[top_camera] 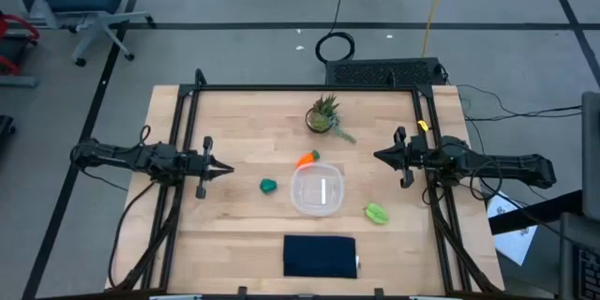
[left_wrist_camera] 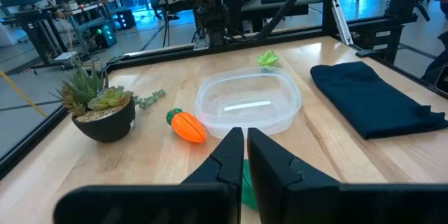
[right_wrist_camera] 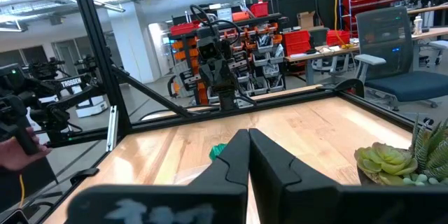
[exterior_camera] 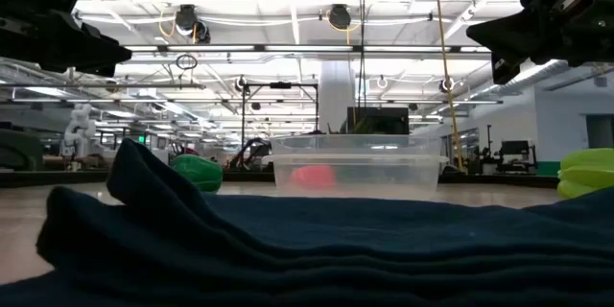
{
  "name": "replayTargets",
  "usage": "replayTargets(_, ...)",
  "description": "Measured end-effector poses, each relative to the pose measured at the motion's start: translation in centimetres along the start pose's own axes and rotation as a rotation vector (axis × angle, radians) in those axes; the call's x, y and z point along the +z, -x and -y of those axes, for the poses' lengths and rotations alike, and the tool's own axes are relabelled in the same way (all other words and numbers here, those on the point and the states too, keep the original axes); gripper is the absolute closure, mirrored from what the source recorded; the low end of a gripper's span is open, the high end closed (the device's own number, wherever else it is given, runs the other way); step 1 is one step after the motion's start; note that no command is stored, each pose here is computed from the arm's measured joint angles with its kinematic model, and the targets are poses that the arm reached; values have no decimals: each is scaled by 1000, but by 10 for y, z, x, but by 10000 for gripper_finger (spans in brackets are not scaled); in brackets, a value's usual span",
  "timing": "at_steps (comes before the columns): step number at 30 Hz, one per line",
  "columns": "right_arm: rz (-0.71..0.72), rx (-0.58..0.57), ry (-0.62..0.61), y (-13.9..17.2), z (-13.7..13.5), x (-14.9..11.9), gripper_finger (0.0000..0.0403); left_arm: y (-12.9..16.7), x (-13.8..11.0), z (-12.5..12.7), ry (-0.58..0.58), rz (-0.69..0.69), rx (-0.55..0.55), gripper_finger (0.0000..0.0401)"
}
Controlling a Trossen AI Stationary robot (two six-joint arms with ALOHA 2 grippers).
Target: Pick and placing Produce into tupperware
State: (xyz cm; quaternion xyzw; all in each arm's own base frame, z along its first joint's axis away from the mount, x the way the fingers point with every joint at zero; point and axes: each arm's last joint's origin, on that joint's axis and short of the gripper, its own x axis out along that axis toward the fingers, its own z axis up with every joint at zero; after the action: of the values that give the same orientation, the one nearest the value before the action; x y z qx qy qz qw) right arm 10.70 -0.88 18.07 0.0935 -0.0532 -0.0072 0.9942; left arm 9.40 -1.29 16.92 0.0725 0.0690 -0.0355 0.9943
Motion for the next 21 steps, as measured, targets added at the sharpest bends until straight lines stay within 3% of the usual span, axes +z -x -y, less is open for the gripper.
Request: replayTargets(21, 0, 0, 0, 0, 0, 0, 403, 1, 12, -2, 45, 130, 14, 375)
